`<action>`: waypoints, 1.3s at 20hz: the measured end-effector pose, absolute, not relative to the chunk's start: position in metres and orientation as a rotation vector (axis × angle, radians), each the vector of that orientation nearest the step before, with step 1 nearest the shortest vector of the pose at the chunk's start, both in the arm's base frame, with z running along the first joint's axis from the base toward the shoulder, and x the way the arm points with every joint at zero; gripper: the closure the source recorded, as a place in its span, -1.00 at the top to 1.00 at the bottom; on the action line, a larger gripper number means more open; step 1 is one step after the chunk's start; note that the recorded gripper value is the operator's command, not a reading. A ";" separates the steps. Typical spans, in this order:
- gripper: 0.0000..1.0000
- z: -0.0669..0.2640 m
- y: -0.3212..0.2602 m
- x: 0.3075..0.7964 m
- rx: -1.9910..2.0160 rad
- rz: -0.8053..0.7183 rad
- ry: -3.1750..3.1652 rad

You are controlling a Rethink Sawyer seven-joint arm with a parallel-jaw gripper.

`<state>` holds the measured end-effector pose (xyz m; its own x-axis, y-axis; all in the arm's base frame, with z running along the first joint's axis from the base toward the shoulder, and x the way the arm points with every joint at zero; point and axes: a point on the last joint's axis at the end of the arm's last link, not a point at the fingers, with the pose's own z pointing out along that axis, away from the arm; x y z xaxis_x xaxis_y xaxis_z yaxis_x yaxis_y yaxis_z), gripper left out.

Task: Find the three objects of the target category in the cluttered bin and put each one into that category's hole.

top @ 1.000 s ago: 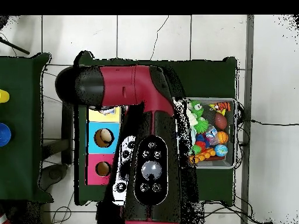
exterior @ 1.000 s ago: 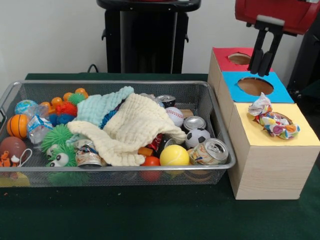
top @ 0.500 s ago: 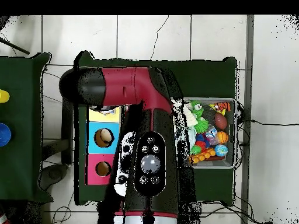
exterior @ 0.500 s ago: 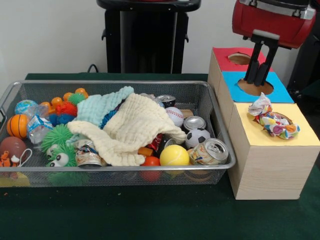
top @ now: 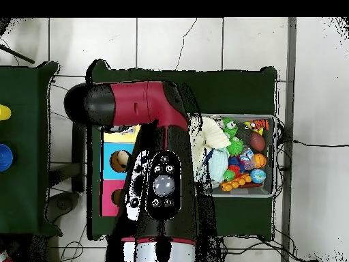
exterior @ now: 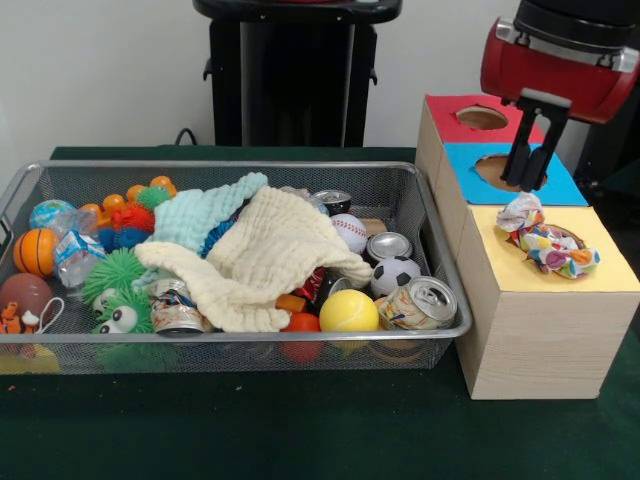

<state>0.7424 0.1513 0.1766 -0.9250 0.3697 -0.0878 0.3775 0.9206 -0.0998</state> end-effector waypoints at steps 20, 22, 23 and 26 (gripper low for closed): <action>-1.00 0.161 0.155 0.742 0.592 -0.177 2.999; -1.00 0.159 0.155 0.742 0.596 -0.175 2.996; -1.00 0.158 0.154 0.742 0.597 -0.174 2.996; -1.00 0.151 0.154 0.743 0.602 -0.168 2.988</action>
